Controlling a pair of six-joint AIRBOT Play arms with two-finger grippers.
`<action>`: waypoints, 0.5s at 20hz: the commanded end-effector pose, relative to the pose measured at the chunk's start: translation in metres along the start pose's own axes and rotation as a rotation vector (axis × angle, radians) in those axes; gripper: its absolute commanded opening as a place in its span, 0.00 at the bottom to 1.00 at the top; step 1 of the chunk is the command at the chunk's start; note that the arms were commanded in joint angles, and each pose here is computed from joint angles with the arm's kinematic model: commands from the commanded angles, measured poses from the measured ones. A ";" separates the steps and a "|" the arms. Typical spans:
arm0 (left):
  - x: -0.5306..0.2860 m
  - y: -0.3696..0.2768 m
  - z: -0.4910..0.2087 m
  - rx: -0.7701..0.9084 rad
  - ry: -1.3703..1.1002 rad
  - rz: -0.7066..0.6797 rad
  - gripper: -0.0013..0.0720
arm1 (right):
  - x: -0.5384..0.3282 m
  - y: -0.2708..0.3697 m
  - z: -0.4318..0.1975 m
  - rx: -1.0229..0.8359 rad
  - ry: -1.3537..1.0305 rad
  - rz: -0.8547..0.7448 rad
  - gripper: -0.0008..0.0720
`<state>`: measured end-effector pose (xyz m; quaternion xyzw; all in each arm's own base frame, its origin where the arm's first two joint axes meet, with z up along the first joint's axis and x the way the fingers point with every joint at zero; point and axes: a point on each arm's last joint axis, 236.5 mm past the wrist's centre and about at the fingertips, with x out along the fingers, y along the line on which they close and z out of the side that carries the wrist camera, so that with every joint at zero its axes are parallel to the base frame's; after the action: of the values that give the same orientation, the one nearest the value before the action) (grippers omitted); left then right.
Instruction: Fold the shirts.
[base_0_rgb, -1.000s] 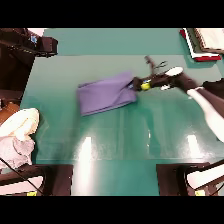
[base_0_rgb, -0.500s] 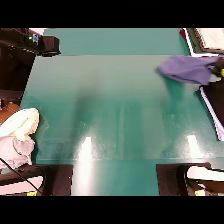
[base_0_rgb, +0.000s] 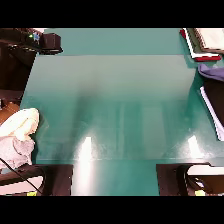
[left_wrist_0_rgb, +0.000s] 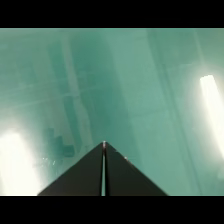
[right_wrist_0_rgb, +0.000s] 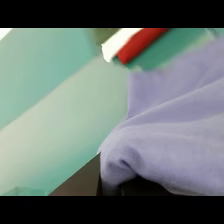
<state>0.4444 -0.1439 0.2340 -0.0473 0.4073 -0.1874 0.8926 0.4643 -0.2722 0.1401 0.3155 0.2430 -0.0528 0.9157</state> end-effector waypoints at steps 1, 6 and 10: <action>0.000 -0.001 -0.001 -0.002 0.002 -0.004 0.05 | -0.017 0.026 0.034 -0.088 -0.037 0.041 0.03; 0.000 -0.001 -0.001 -0.001 0.004 -0.004 0.05 | -0.064 0.071 0.069 -0.203 -0.118 0.045 0.03; 0.000 -0.001 -0.003 0.002 0.012 -0.004 0.05 | -0.092 0.040 0.058 -0.195 -0.056 -0.181 0.03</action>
<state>0.4433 -0.1446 0.2334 -0.0482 0.4096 -0.1889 0.8912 0.4416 -0.2694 0.2489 0.2167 0.2111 -0.0629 0.9511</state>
